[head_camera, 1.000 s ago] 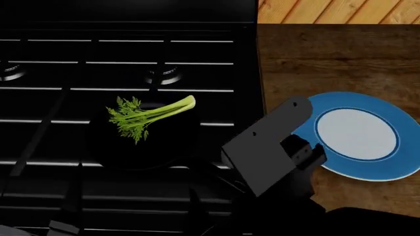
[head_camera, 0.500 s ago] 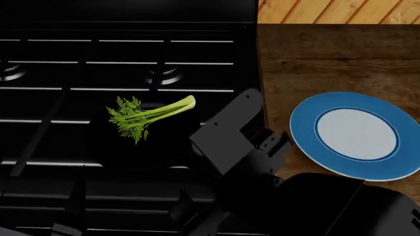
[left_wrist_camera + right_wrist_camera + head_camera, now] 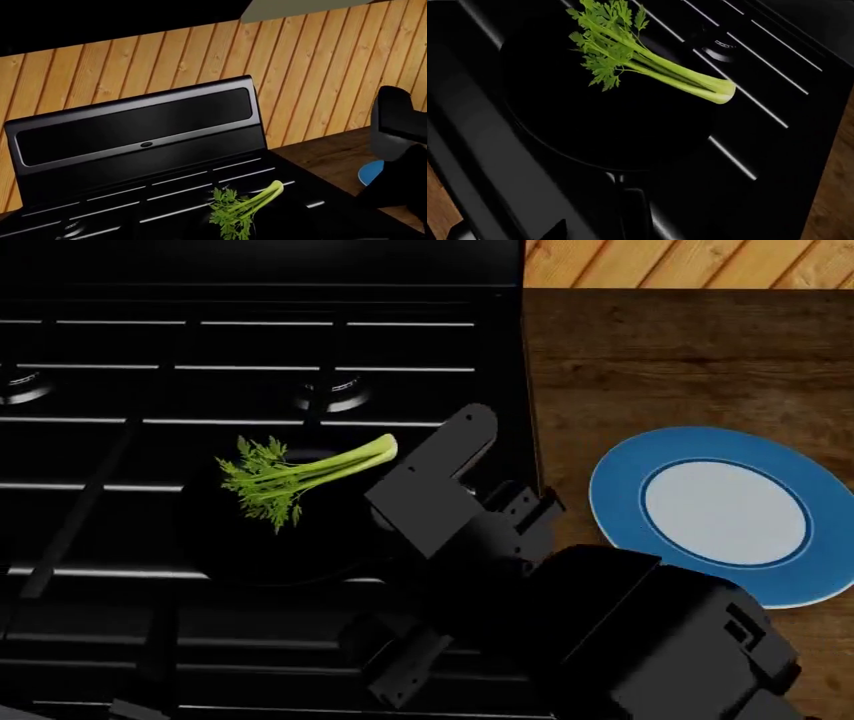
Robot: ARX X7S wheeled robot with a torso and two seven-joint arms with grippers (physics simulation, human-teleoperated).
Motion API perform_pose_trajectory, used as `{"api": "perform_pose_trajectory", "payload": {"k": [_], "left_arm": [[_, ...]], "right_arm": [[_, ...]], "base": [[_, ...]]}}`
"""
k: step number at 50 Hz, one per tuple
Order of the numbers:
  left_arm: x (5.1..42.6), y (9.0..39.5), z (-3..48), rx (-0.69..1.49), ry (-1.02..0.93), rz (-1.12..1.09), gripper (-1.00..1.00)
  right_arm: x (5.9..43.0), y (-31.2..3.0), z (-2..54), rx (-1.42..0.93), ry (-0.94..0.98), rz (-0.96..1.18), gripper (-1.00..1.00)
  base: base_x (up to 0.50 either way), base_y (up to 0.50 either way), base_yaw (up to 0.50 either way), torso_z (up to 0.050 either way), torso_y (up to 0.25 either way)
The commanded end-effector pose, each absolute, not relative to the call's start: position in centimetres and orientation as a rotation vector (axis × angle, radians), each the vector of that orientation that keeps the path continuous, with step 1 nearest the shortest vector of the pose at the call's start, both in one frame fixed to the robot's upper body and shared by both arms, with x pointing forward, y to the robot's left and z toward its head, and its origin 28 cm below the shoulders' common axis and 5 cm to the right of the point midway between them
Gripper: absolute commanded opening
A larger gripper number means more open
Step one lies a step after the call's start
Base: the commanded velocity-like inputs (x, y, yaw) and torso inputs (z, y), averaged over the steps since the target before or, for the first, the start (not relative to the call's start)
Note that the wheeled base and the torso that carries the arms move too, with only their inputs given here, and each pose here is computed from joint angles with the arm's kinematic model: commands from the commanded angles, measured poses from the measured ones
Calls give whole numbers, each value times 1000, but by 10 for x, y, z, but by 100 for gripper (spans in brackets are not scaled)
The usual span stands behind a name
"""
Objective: Pick up the pan and dump the vegetables in it onto the plate. Then return the pan to the stove.
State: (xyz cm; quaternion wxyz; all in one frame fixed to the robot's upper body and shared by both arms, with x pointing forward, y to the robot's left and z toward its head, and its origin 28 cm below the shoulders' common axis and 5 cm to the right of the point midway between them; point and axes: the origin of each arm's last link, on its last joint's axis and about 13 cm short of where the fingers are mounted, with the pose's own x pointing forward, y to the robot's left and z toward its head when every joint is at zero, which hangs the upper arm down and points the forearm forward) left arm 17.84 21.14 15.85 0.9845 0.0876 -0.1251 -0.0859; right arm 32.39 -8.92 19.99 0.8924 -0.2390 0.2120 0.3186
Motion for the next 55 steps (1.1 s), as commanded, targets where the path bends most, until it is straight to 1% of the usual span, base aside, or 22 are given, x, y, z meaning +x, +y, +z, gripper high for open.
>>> {"api": "perform_pose_trajectory", "payload": {"k": [1,15,25,26,32,36,45,49,55], "left_arm": [[178,210,159,154,-257,-206,100],[176,210,158,153,-259,-215,100],[176,210,160,156,-270,-211,100],[176,210,162,156,-273,-209,100],[175,212,161,154,-274,-200,100],[176,211,162,150,-273,-199,100],[176,212,159,149,-261,-196,100],[175,212,159,149,-260,-197,100],[176,211,156,150,-253,-198,100]], "right_arm": [[343,-82,194,-509,456,666,100],[356,-69,181,-545,510,697,100],[355,-73,166,-500,585,705,100],[354,-73,165,-498,586,709,-100],[352,-82,181,-449,520,665,-100],[349,-89,201,-428,433,617,-100],[336,-101,260,-382,166,523,-100],[334,-108,270,-351,129,492,-100],[340,-123,270,-246,122,443,-100]], "base": [[0,0,0,0,0],[0,0,0,0,0],[1,0,2,0,0],[0,0,3,0,0],[2,1,1,0,0],[0,0,0,0,0],[0,0,0,0,0],[0,0,0,0,0],[0,0,0,0,3]]}}
